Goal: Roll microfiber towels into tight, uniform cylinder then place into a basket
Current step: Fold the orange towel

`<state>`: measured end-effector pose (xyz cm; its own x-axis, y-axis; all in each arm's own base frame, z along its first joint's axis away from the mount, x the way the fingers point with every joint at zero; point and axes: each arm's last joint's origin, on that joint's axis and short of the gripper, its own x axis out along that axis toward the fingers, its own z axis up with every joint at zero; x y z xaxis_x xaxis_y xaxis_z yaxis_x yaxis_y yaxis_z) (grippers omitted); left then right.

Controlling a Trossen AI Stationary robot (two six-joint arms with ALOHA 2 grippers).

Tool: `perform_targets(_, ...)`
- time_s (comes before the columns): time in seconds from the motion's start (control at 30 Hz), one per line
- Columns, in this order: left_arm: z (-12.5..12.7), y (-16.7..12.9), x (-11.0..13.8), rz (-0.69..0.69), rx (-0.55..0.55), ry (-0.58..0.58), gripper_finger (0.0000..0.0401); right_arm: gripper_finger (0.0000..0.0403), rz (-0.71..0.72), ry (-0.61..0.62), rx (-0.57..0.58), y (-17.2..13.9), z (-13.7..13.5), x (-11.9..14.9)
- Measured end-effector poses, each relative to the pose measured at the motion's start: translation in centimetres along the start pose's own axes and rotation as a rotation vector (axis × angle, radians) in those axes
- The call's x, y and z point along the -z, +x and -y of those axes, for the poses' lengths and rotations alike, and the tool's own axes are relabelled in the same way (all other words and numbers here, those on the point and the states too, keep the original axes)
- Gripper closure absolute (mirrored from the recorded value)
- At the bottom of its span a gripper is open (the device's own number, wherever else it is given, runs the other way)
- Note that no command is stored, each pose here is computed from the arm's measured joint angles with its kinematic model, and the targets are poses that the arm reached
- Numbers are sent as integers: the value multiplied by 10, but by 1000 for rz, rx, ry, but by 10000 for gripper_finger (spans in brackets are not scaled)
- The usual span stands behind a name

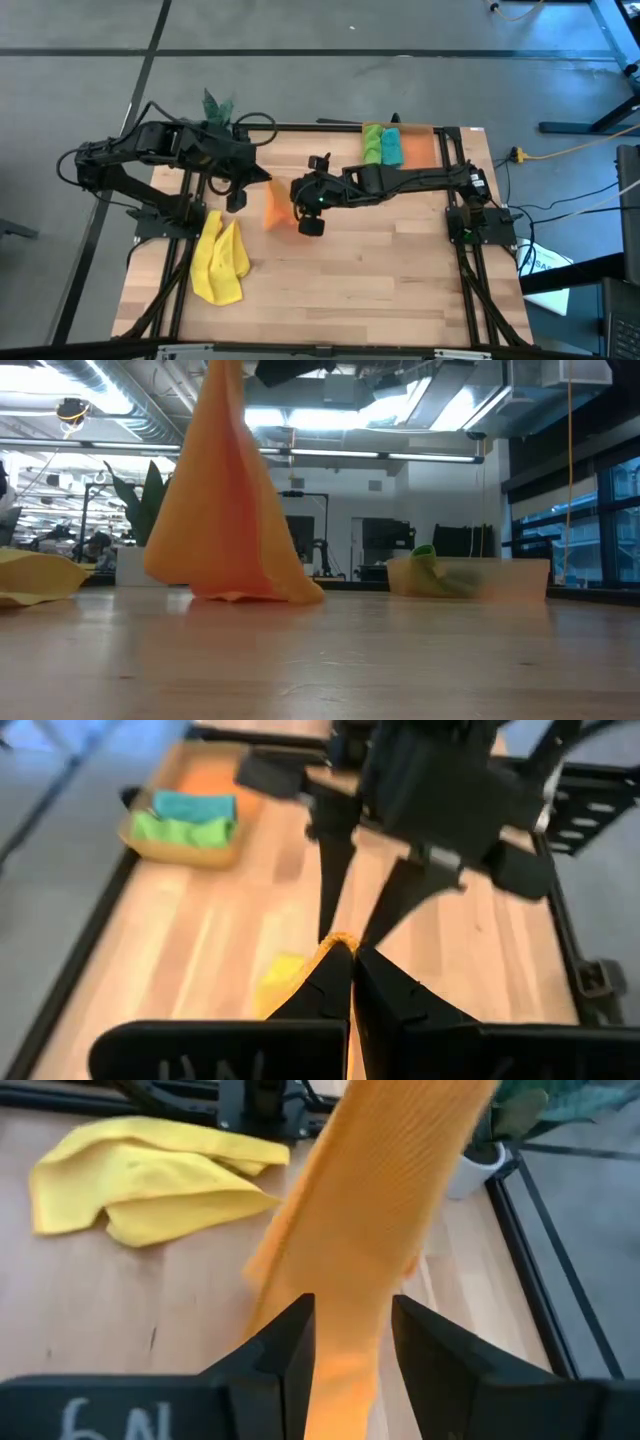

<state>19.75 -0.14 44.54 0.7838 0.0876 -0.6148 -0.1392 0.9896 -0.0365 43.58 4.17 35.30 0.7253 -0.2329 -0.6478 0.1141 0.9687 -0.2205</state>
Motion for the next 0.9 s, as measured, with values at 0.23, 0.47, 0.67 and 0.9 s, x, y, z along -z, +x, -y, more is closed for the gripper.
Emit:
perform_targets(0.23, 0, 0, 0, 0, -2, -93, 401, 267, 5, 30, -11, -3, -1, -1)
perform_targets(0.47, -4, 2, -7, 99, -173, -215, 401, 267, 63, 82, -6, -7, -13, -6)
perform_targets(0.67, 3, 21, -15, 124, -225, -228, 401, 267, 122, 188, 178, 4, -28, -7)
perform_targets(0.9, 10, 37, -20, 126, -220, -220, 401, 267, 160, 274, 354, 17, -45, -3)
